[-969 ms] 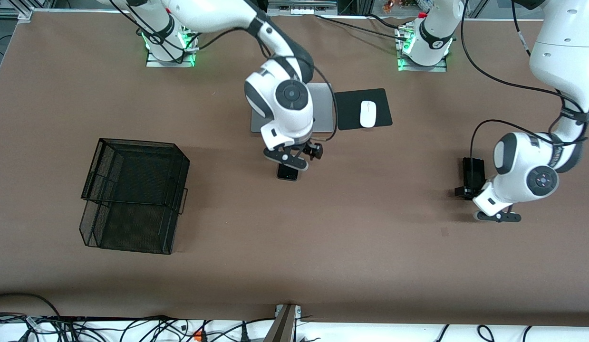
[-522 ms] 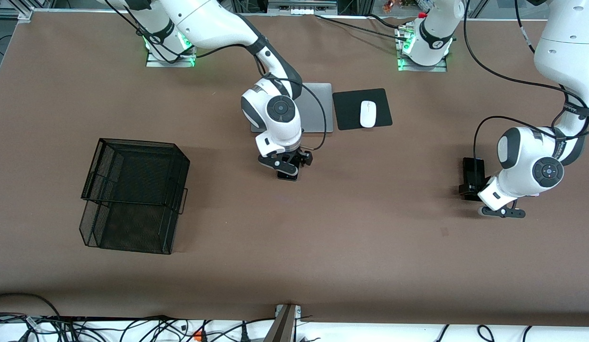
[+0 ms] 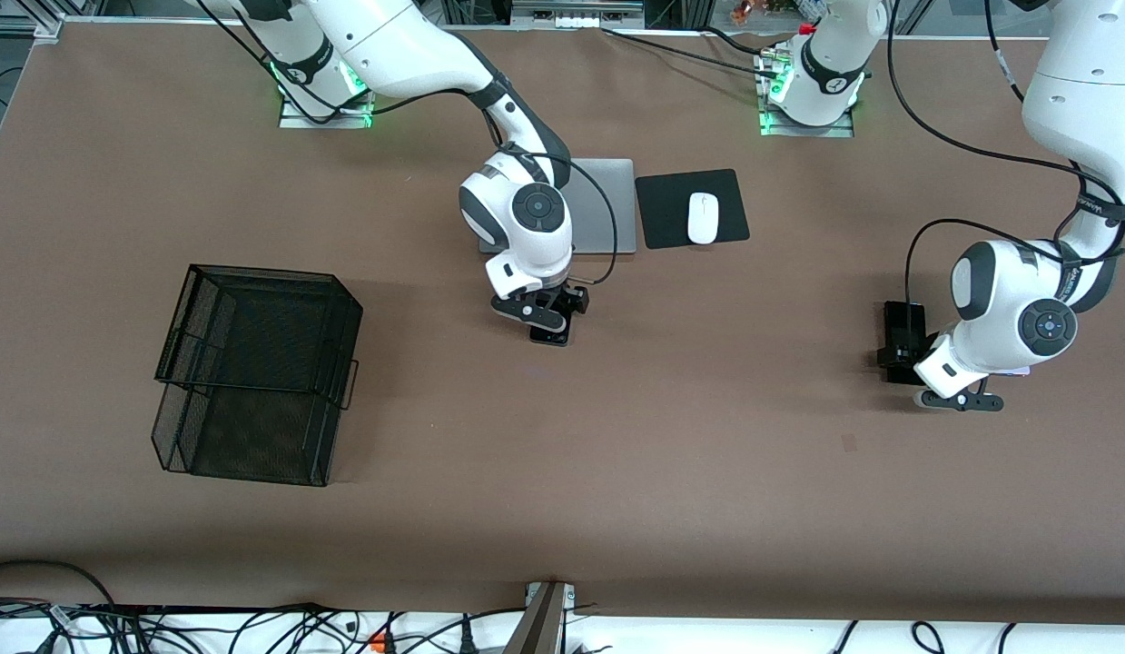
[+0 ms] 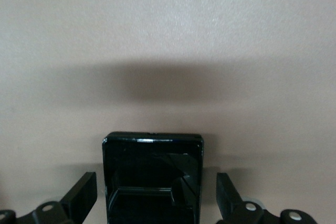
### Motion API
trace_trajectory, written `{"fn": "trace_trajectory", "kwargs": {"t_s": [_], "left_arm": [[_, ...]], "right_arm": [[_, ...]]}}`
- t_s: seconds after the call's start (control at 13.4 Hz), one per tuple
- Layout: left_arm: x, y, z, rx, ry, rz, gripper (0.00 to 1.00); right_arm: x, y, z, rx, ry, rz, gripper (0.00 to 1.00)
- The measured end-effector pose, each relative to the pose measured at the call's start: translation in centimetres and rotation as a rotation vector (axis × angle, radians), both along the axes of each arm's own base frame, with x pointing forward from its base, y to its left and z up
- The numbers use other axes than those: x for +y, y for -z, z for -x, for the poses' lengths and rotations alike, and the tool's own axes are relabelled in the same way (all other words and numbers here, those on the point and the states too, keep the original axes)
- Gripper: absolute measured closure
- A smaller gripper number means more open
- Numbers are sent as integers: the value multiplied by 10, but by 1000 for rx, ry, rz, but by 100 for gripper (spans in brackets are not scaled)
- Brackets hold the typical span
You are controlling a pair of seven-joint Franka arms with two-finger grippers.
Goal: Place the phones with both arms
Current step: 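Grasp the flip phone with the right gripper while the left gripper grasps the black phone, then carry the flip phone to the basket while the left gripper moves the black phone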
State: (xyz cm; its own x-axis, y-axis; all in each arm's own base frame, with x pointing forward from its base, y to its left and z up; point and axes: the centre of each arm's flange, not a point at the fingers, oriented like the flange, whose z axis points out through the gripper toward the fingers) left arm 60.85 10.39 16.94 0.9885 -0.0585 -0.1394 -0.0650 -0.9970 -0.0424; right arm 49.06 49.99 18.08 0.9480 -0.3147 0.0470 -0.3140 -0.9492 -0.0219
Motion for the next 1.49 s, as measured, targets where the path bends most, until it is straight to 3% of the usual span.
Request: {"fn": "trace_trajectory", "kwargs": {"t_s": [0.37, 0.52, 0.6, 0.97, 1.19, 1.49], "left_arm": [[6, 13, 9, 36, -14, 8, 0], [7, 7, 8, 41, -6, 8, 19], [8, 5, 10, 63, -5, 7, 20], [0, -1, 9, 145, 6, 14, 20], [-26, -52, -19, 223, 9, 49, 20], [-96, -101, -47, 223, 21, 121, 20]], "right_arm": [[4, 2, -3, -35, -3, -40, 0], [2, 16, -1, -40, -18, -29, 0], [2, 20, -1, -43, -27, -22, 0], [2, 1, -13, -81, -36, -32, 20], [-2, -46, -35, -79, -27, 5, 20], [-41, -167, -57, -23, -85, 100, 20]]}}
